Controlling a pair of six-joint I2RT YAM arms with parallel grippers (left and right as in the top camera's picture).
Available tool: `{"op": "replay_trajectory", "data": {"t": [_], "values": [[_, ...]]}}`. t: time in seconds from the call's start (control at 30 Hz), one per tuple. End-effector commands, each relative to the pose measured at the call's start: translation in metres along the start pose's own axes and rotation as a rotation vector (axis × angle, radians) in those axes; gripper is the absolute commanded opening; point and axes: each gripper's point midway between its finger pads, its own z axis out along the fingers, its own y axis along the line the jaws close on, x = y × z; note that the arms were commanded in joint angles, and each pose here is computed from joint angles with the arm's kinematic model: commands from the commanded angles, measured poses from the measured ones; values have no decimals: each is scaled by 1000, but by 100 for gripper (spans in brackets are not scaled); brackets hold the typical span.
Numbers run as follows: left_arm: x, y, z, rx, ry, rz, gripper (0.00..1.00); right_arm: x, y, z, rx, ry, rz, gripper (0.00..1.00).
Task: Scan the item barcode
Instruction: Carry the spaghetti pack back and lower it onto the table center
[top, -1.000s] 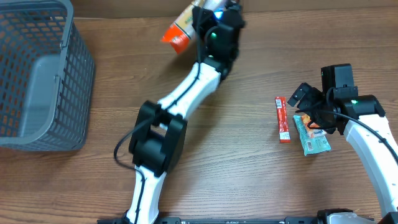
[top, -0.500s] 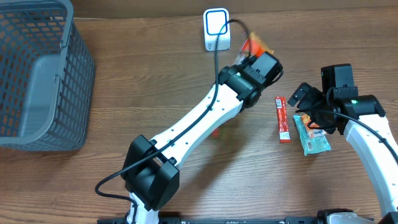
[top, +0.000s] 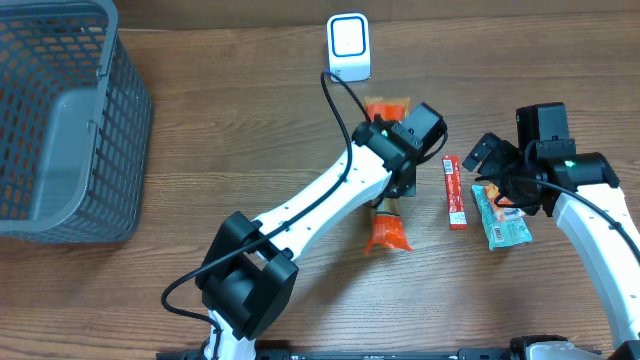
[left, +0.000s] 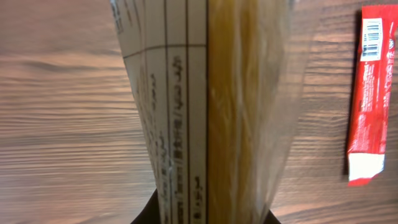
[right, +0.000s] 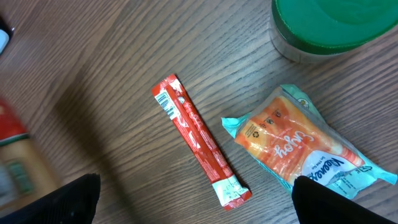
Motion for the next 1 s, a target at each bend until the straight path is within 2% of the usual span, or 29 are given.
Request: {"op": "replay_trajectory", "data": {"t": [0.0,0.27,0.37,0.5,0.6,0.63,0.8,0.97], "values": [[13,-17,-5,103,14,-73,4,-4,3,-3,-8,-14,-3,100],[21,-27,18,160,0,-72,6,-4,2,-3,-7,-14,-3,100],[19,-33,17,187,-4,-47,23,-4,2,-3,-7,-14,-3,100],[18,-43,14,235,-10,33,65,-4,3,-3,-8,-14,-3,100],[11,-46,6,251,-43,134,91,-4,2,-3,-8,-14,-4,100],[6,-47,0,256,-55,151,95,-4,2,-3,-7,-14,-3,100],[-19,-39,-34,250,-84,169,98,-4,2,-3,-7,-14,-3,100],[-22,-9,-49,175,-29,159,100,-4,2,-3,-7,-14,-3,100]]}}
